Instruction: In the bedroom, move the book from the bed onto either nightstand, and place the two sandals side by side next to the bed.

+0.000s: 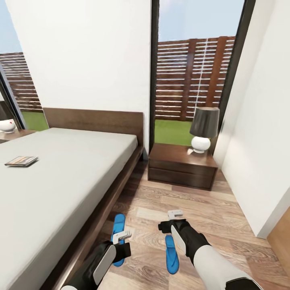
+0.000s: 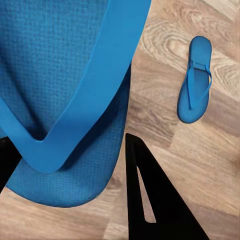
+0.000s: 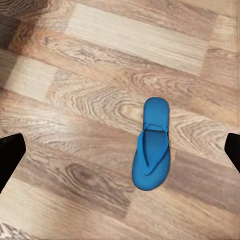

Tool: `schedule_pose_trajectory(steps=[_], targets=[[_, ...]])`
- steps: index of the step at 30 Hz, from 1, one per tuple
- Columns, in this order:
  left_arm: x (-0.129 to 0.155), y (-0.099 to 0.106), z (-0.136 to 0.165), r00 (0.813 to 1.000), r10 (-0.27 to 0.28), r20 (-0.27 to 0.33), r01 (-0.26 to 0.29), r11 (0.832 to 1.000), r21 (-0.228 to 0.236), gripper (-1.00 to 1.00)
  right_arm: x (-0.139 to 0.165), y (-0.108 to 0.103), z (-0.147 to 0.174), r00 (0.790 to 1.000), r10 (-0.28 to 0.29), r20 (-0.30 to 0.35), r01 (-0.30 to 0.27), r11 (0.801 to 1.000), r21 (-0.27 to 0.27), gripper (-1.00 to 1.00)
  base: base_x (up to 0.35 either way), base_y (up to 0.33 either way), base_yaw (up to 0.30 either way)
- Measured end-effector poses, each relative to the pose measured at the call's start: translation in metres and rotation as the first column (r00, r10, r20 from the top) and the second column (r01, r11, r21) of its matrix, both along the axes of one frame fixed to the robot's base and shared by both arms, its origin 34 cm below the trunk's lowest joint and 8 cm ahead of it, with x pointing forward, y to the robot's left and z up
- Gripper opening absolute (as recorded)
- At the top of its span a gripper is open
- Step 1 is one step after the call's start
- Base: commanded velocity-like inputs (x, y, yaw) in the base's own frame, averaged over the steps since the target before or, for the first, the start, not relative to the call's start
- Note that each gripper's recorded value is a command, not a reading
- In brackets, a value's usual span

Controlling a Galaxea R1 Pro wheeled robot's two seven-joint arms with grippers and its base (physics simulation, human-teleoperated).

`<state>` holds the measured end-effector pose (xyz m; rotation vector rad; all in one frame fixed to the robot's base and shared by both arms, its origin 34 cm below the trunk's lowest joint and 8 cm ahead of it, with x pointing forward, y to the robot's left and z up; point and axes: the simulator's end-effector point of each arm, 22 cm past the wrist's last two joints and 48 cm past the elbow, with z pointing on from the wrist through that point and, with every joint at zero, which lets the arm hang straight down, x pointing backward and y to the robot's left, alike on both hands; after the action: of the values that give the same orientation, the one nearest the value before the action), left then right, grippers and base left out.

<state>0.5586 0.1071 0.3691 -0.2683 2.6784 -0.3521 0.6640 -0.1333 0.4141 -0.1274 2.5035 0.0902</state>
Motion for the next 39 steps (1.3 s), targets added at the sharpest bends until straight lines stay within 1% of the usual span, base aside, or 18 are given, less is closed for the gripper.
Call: schedule_pose_trajectory(steps=[7, 8, 10, 13, 18, 21, 24, 27, 33, 36, 39], targets=[[0.0, -0.002, 0.001, 1.0, -0.002, 0.001, 0.002, 1.0, 0.0, -1.0, 0.0, -0.002, 0.0, 1.0, -0.003, 0.0, 0.003, 1.0, -0.002, 1.0, 0.197, 0.002, 0.0], [-0.001, -0.004, 0.002, 1.0, 0.005, -0.009, -0.005, 1.0, 0.017, -1.0, 0.0, -0.001, 0.0, 1.0, -0.002, 0.0, 0.002, 1.0, -0.001, 1.0, 0.038, 0.0, 0.0], [-0.001, -0.001, 0.003, 1.0, 0.014, -0.014, -0.013, 0.999, 0.04, -1.0, -0.001, -0.001, -0.001, 1.0, -0.001, -0.007, 0.001, 1.0, -0.003, 1.0, 0.027, 0.0, 0.0], [-0.002, -0.003, 0.003, 1.0, 0.02, -0.017, -0.019, 0.998, 0.057, -1.0, -0.007, -0.001, -0.007, 0.999, 0.003, -0.037, -0.003, 1.0, -0.007, 1.0, 0.016, 0.0, 0.0], [-0.005, -0.01, -0.005, 1.0, 0.004, -0.016, -0.002, 0.998, 0.071, -1.0, -0.024, -0.003, -0.026, 0.994, 0.01, -0.113, -0.012, 1.0, -0.016, 1.0, 0.007, 0.0, 0.0], [-0.008, -0.012, -0.011, 1.0, -0.009, -0.023, 0.01, 0.997, 0.074, -1.0, -0.032, -0.003, -0.036, 0.989, 0.013, -0.149, -0.017, 1.0, -0.021, 1.0, 0.003, 0.0, 0.0], [-0.012, -0.014, -0.018, 0.999, -0.02, -0.034, 0.022, 0.997, 0.076, -1.0, -0.038, -0.003, -0.045, 0.986, 0.015, -0.169, -0.02, 1.0, -0.023, 1.0, 0.001, 0.0, -0.006], [-0.016, -0.015, -0.025, 0.999, -0.029, -0.044, 0.033, 0.996, 0.079, -1.0, -0.042, -0.003, -0.052, 0.983, 0.018, -0.181, -0.022, 0.999, -0.024, 1.0, 0.0, 0.0, -0.081], [-0.021, -0.016, -0.039, 0.998, -0.034, -0.052, 0.038, 0.996, 0.08, -1.0, -0.045, -0.002, -0.065, 0.983, 0.019, -0.184, -0.024, 0.999, -0.023, 1.0, 0.0, 0.0, -0.055], [-0.023, -0.017, -0.044, 0.997, -0.037, -0.064, 0.041, 0.996, 0.074, -1.0, -0.047, -0.002, -0.071, 0.98, 0.019, -0.196, -0.024, 0.999, -0.023, 1.0, 0.0, 0.0, -0.018], [-0.02, -0.022, -0.046, 0.997, -0.048, -0.066, 0.052, 0.997, 0.055, -1.0, -0.049, -0.002, -0.078, 0.978, 0.019, -0.209, -0.024, 0.999, -0.022, 1.0, 0.0, 0.0, -0.008]])
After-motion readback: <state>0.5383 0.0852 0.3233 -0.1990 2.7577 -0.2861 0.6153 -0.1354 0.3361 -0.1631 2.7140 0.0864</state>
